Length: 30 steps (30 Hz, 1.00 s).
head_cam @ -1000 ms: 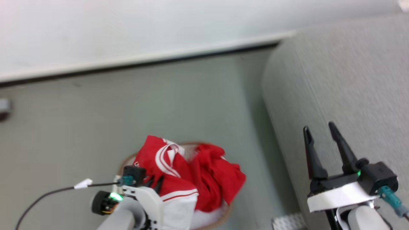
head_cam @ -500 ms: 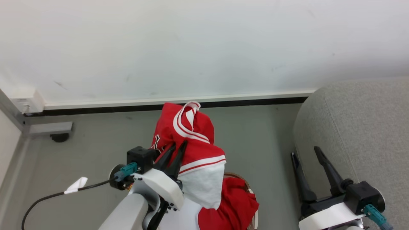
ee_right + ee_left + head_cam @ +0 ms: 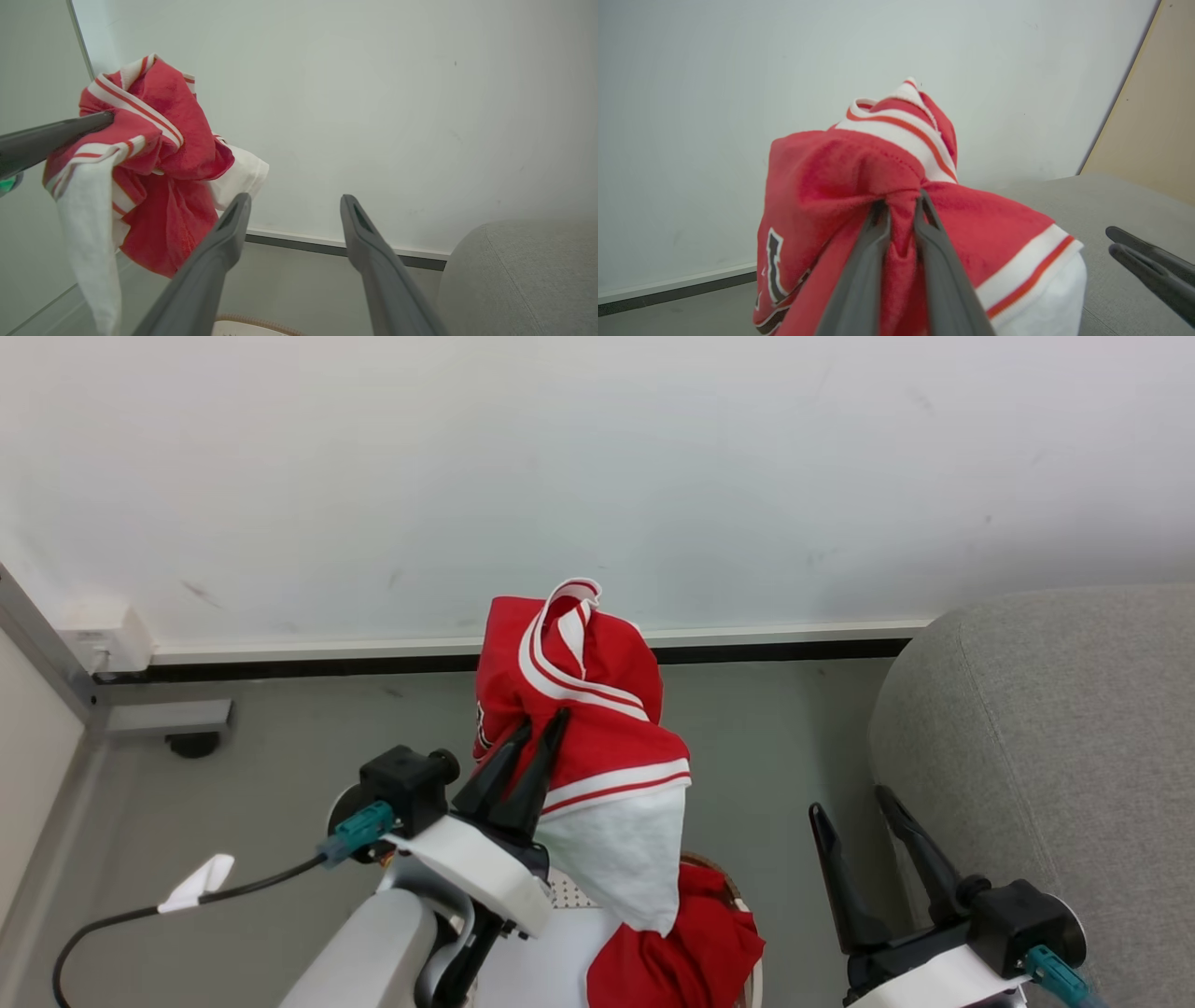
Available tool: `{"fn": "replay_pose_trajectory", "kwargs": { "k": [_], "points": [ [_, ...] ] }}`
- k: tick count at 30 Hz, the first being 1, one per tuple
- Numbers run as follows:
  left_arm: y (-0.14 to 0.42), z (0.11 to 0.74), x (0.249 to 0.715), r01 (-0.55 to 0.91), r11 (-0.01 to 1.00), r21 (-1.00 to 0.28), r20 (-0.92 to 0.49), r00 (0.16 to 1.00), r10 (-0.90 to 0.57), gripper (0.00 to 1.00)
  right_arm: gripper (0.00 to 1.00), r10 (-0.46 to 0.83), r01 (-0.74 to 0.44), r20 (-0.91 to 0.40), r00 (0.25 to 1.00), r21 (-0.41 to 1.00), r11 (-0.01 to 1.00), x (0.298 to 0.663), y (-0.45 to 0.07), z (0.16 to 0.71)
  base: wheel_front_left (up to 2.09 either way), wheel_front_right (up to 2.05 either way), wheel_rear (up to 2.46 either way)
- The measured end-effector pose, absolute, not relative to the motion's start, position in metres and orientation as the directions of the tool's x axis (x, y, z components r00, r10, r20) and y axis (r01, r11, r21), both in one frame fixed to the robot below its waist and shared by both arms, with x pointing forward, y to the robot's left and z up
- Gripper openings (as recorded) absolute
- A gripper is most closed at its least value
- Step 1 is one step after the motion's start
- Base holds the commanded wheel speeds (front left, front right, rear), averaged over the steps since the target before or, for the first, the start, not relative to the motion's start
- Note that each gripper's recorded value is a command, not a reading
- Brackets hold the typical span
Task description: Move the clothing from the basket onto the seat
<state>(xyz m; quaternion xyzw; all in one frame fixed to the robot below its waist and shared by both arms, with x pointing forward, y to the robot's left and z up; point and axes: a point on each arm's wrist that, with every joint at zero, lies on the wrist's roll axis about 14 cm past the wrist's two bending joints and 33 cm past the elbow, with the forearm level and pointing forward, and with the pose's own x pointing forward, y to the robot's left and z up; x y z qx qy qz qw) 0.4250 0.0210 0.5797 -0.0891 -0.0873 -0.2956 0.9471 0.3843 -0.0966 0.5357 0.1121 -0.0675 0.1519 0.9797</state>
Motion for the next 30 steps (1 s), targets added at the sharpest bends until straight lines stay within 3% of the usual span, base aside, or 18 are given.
{"fn": "replay_pose_trajectory", "kwargs": {
  "k": [11, 30],
  "points": [
    [0.014, 0.585, 0.417, 0.591, 0.798, -0.12, 0.238, 0.797, -0.554, 0.0, 1.0, 0.411, -0.421, 0.092, 0.907, 0.19, 0.887, 0.377, -0.058, 0.513, 0.0, 0.0, 0.0],
    [-0.015, 0.591, 0.361, 0.676, 0.721, -0.155, 0.249, 0.733, -0.633, 0.0, 1.0, 0.687, -0.679, -0.066, 0.723, 0.114, 0.725, 0.377, 0.035, 0.48, 0.0, 0.0, 0.0]
  ]
}}
